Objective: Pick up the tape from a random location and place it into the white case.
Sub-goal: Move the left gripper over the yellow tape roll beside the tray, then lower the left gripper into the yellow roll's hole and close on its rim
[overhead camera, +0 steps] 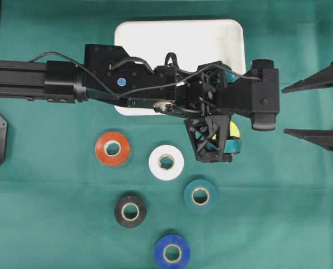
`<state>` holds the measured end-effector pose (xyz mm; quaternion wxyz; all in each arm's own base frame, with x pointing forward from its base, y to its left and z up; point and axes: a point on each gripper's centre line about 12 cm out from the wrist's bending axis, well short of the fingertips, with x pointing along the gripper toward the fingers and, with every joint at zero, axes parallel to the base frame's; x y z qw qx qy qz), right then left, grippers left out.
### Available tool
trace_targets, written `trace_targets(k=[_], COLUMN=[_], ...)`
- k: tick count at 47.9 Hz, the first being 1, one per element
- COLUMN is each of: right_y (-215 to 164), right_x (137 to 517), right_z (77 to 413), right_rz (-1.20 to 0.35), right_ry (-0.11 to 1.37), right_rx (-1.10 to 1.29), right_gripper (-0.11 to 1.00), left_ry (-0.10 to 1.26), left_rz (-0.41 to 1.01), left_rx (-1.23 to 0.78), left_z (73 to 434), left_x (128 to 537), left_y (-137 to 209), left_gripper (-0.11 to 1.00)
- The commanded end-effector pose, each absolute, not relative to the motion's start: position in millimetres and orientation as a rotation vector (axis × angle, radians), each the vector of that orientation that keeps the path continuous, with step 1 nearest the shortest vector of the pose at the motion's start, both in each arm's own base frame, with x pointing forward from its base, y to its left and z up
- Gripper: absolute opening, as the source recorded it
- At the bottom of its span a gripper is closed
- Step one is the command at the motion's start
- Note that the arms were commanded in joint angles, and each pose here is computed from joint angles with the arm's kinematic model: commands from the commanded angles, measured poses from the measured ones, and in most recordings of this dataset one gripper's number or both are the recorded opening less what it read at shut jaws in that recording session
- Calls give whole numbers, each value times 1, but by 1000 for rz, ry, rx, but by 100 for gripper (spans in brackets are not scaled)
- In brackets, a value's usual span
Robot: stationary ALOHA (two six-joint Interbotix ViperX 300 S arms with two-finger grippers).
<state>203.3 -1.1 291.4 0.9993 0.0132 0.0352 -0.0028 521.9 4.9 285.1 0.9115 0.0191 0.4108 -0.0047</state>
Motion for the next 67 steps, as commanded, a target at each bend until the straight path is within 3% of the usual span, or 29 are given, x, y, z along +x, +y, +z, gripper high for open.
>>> trace_targets(k=[1,32,67], right_y=[-1,-1,-1], right_x=[206,206,206], right_z=[302,303,302], right_rz=[-7,-7,-7], right_ry=[46,44,47], right_rx=[26,28,26], right_gripper=[91,91,91], left_ry=[790,775,811], left_rz=[-9,-9,-31], left_rx=[42,41,45], left_z=[307,290,201], left_x=[521,523,535], left_y=[4,4,-9], left_gripper=[99,99,99])
